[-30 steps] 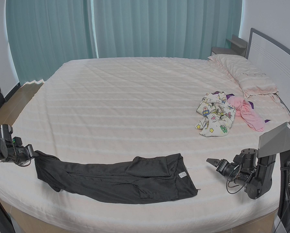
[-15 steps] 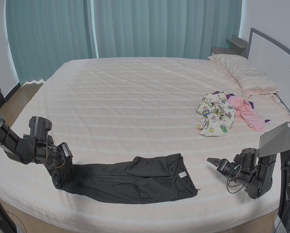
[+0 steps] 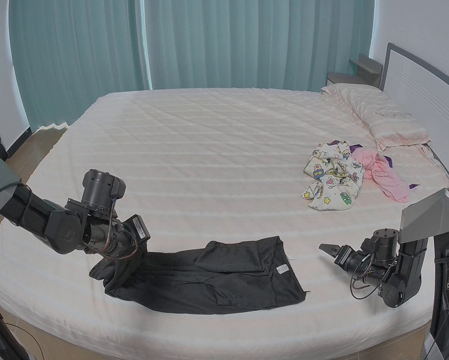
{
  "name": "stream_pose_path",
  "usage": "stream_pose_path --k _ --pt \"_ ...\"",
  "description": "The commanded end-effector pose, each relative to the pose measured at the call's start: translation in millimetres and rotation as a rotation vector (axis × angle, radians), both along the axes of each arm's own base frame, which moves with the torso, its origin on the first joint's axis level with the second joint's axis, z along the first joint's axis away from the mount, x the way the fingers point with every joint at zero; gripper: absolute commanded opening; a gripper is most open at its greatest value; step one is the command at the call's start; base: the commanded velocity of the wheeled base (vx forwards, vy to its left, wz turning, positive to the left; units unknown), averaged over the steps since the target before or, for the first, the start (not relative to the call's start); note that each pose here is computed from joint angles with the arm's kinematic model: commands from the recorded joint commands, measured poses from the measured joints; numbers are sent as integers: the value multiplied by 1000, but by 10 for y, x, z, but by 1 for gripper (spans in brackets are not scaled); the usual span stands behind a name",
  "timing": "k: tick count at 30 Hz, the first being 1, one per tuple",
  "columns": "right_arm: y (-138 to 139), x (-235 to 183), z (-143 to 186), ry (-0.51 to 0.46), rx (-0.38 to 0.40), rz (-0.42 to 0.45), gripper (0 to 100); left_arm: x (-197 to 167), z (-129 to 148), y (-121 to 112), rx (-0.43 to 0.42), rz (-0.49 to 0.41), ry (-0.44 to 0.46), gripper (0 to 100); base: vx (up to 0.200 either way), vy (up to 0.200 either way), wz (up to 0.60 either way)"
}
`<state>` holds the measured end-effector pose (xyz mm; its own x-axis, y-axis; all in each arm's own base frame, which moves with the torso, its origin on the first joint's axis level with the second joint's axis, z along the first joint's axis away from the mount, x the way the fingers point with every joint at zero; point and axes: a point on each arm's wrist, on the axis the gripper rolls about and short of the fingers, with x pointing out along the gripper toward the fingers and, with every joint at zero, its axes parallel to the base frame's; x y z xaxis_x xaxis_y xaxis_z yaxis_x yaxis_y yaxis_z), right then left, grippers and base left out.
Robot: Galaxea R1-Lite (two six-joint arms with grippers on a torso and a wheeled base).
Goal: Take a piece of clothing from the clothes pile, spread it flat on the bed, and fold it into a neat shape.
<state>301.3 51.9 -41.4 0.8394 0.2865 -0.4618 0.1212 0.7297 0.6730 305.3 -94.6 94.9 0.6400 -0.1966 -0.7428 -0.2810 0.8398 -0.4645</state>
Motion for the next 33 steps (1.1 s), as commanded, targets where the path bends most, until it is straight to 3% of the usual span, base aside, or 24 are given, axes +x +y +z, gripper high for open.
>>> stream_pose_path --k 1,16,23,33 --pt "1 6 10 -12 2 0 100 22 -11 -120 1 -22 -2 0 0 -200 0" --pt "1 6 10 -12 2 0 100 70 -147 -637 -41 -83 25 0 0 -200 0" --pt "1 6 10 -12 2 0 100 223 -279 -813 4 -61 7 0 0 -200 0" --pt "1 5 1 -9 0 1 100 286 -435 -965 7 -58 25 0 0 0 0"
